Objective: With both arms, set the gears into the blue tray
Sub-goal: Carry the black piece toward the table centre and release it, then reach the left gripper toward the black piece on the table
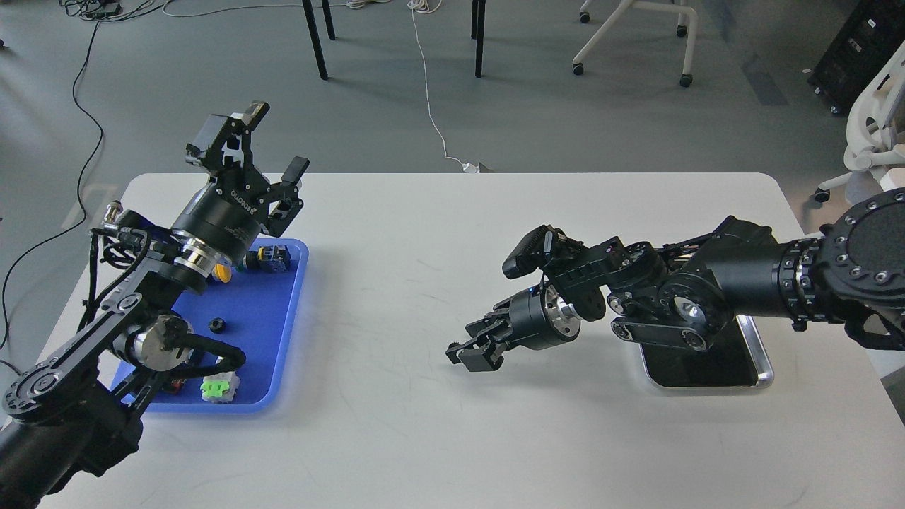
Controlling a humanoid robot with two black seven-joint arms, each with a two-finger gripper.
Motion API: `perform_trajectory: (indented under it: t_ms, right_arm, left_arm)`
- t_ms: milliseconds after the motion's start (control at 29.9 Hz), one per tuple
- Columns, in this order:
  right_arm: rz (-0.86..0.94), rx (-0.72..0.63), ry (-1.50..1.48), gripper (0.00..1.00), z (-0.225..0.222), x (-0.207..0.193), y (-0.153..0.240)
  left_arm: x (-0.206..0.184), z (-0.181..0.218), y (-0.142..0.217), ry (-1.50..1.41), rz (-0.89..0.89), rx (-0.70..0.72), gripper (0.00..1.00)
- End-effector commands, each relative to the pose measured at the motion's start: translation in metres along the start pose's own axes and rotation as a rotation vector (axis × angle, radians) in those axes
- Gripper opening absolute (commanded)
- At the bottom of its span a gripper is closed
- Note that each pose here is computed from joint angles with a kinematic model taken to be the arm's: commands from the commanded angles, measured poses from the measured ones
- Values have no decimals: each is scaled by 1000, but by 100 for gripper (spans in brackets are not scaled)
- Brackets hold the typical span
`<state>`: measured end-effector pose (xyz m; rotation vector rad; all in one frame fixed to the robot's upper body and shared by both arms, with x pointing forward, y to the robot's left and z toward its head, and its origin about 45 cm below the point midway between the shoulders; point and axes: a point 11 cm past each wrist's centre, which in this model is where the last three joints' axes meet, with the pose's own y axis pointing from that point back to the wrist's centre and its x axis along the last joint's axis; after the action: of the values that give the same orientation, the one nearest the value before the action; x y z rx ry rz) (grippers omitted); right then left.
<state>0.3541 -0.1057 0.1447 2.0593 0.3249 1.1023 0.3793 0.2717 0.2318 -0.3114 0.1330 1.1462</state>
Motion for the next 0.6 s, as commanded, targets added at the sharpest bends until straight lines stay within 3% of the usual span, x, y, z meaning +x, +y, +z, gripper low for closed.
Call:
perform_trajectory:
  t_ms: [0, 167, 301, 568]
  right_arm:
    - [90, -20, -77, 96, 12, 15, 17]
    - [353, -17, -317, 97, 33, 47, 58]
    - [592, 21, -596, 97, 54, 43, 88]
    - [1056, 158, -1118, 97, 87, -3, 116]
  left_arm:
    - [0, 0, 0, 0, -1, -2, 98]
    - [2, 1, 1, -7, 1, -6, 98]
    - [5, 3, 3, -34, -3, 4, 98]
    - [-13, -5, 5, -178, -155, 51, 98]
